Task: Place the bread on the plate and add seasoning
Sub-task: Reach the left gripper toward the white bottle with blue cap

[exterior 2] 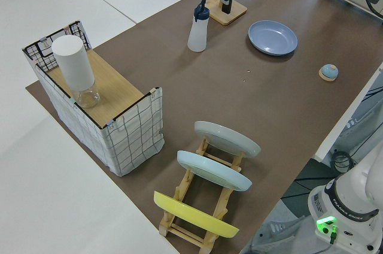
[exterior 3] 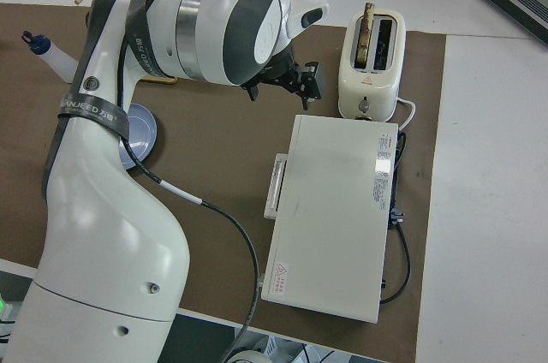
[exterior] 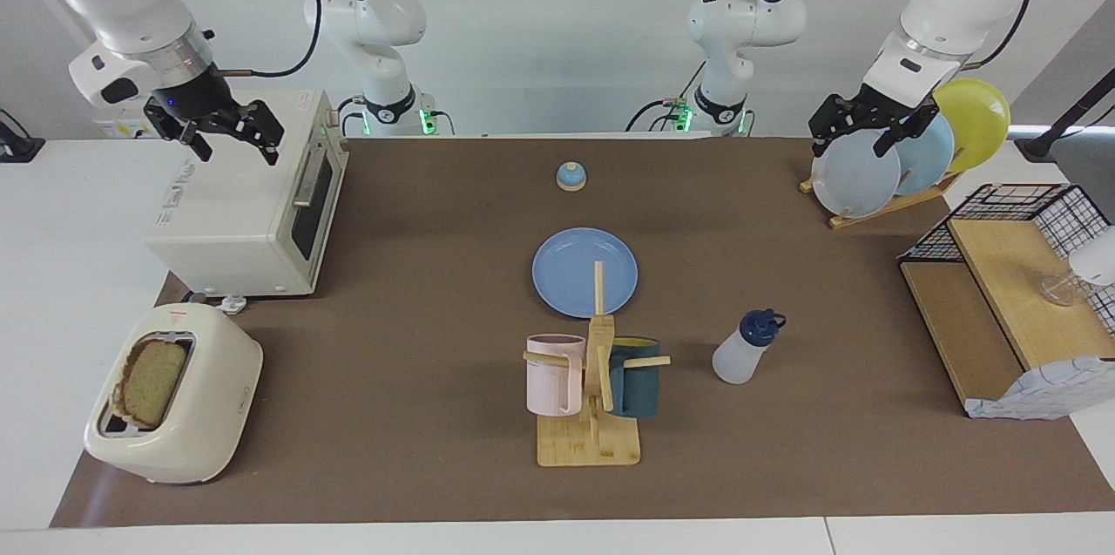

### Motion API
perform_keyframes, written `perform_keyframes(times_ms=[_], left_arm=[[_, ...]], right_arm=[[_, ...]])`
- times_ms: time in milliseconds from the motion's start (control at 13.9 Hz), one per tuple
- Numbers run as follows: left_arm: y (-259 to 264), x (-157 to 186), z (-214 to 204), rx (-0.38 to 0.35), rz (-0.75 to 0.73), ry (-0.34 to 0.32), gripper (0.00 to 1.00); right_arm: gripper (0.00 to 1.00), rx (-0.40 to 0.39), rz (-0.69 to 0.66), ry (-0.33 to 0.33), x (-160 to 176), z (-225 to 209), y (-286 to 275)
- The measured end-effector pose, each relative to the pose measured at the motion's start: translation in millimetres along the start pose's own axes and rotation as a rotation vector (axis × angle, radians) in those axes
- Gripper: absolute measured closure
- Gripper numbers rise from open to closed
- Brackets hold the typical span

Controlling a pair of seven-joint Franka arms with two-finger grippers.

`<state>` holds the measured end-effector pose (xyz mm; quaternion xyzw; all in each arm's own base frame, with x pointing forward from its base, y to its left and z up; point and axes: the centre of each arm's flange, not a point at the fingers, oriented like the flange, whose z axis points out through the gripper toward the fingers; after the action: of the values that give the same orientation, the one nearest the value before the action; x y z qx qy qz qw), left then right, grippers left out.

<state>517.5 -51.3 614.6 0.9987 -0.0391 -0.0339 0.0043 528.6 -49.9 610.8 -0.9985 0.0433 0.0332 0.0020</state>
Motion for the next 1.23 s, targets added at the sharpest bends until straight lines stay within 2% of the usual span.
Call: perform_keyframes(times_ms=[433, 649, 865, 1082, 1226], left_arm=[[-0.7, -5.0, -8.0, 0.000, -0.001, 0.014, 0.00], [-3.4, -8.9, -10.7, 0.001, -0.006, 0.008, 0.00], [-5.4, -9.0, -13.1, 0.000, -0.010, 0.022, 0.00], [-2.6, 4.3, -6.7, -0.001, -0.005, 0.137, 0.00], [3.3, 10.2, 13.4, -0.001, 0.006, 0.224, 0.00]], right_arm=[[0.00, 0.000, -0.003, 0.011, 1.2, -1.0, -1.8], [0.00, -0.001, -0.003, 0.077, 8.6, -5.3, -1.6], [0.00, -0.003, -0.007, 0.194, 21.8, -9.9, 0.9], [0.00, -0.058, -0.022, 0.297, 38.0, -4.1, 6.2], [0.00, -0.094, -0.023, 0.370, 50.7, -0.4, 15.0]])
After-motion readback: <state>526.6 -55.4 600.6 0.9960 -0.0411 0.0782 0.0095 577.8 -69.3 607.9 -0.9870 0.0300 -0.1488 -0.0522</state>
